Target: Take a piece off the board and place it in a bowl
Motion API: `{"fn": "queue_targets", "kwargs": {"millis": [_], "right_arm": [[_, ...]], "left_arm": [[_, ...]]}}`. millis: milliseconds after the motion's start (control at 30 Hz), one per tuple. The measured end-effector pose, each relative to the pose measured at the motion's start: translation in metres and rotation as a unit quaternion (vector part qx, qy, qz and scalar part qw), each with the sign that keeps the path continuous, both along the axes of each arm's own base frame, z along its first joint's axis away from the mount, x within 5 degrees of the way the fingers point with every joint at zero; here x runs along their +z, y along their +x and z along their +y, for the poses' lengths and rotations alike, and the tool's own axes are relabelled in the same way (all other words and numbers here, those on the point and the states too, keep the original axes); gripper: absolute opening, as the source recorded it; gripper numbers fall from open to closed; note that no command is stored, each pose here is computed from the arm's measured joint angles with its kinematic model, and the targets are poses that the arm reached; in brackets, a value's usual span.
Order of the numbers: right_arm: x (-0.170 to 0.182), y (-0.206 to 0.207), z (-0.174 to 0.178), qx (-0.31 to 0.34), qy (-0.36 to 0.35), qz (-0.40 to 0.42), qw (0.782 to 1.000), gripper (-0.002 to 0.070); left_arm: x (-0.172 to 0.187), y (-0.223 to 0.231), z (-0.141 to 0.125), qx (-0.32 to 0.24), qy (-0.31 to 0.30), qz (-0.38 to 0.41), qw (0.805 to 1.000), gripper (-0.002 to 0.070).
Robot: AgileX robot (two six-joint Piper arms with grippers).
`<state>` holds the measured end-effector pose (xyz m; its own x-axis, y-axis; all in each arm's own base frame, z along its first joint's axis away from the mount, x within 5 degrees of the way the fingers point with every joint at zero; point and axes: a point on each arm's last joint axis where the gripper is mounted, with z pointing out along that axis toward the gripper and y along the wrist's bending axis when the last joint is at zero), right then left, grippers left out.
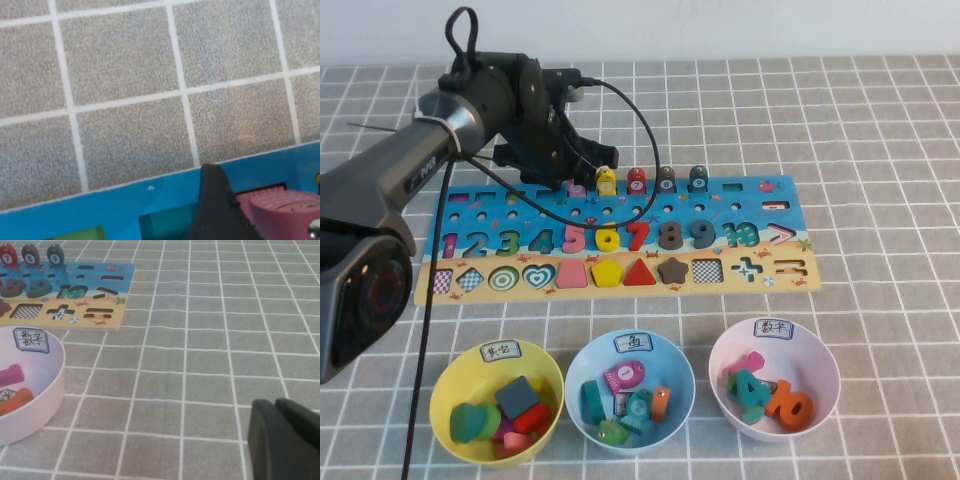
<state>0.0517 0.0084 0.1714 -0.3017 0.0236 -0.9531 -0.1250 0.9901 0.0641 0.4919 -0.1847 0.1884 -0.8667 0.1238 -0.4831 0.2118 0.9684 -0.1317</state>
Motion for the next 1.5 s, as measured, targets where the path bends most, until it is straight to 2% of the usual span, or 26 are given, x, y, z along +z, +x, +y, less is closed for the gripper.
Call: {"fn": "queue_targets", "kwargs": {"millis": [100, 367, 667, 867, 1500], "right_arm": [[0.000, 0.000, 0.000, 0.000, 0.000, 0.000, 1.000, -0.0018], [0.000, 0.000, 0.000, 0.000, 0.000, 0.000, 1.000, -0.0018], [0.000, 0.000, 0.000, 0.000, 0.000, 0.000, 1.000, -0.0018], [0.000, 0.000, 0.000, 0.000, 0.000, 0.000, 1.000, -0.0018], [0.000, 0.000, 0.000, 0.000, 0.000, 0.000, 1.000, -0.0018]], "left_arm": [[0.000, 0.000, 0.000, 0.000, 0.000, -0.001, 1.000, 0.0353], [0.000, 0.000, 0.000, 0.000, -0.001, -0.001, 1.000, 0.0267], [0.000, 0.000, -0.001, 0.001, -0.004, 0.000, 1.000, 0.0251], [0.000, 0.000, -0.001, 0.001, -0.004, 0.000, 1.000, 0.0199], [0.014, 0.000, -0.001, -0.002, -0.004, 0.009, 1.000, 0.0191]]}}
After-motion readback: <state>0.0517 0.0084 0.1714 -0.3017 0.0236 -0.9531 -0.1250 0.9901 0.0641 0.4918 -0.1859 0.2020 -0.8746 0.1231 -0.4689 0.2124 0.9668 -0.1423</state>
